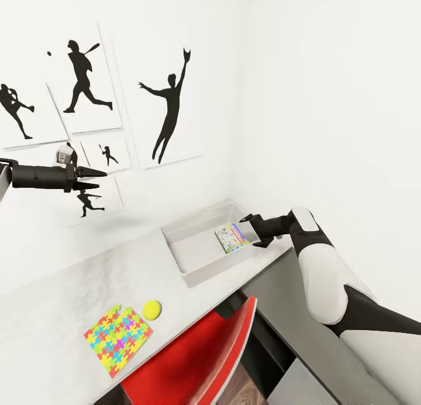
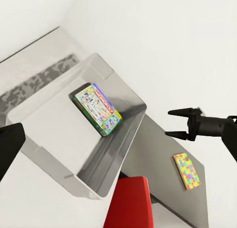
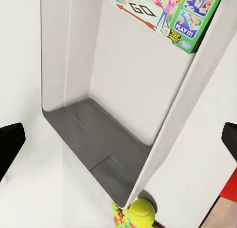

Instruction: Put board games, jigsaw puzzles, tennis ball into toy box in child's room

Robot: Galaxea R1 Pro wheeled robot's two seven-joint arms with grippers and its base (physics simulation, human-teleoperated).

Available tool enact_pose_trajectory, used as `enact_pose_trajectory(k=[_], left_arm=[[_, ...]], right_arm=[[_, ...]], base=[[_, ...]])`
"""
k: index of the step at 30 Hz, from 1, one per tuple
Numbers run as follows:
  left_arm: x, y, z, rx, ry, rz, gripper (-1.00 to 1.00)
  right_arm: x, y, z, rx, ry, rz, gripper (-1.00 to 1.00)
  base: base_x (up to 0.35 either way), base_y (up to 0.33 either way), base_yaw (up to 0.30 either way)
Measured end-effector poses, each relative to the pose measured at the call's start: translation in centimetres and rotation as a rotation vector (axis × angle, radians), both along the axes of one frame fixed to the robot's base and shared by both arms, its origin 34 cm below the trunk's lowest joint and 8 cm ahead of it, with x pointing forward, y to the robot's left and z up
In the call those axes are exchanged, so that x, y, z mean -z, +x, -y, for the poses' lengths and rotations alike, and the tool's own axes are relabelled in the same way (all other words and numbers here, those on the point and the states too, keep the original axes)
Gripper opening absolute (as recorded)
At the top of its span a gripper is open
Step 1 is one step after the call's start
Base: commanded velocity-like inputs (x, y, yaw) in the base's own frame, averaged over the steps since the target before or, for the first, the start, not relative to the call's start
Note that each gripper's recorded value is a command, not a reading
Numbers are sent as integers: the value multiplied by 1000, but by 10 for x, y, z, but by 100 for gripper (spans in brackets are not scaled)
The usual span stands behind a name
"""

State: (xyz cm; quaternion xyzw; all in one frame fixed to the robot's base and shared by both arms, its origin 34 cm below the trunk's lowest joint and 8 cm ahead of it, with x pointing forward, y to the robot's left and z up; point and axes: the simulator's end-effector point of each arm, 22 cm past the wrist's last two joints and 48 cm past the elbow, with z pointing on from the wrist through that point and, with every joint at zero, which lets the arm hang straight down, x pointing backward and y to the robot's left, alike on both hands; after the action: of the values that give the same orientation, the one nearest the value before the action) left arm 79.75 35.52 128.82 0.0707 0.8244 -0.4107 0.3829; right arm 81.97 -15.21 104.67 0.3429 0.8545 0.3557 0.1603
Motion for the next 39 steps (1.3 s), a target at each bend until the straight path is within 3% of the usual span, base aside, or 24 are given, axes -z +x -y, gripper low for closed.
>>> enact_pose_trajectory(k=[39], left_arm=[[-27,-18,4,12,36,33,100]], right_arm=[[-40,-3,-3,-2,3,59,100]], base=[[0,0,-53]])
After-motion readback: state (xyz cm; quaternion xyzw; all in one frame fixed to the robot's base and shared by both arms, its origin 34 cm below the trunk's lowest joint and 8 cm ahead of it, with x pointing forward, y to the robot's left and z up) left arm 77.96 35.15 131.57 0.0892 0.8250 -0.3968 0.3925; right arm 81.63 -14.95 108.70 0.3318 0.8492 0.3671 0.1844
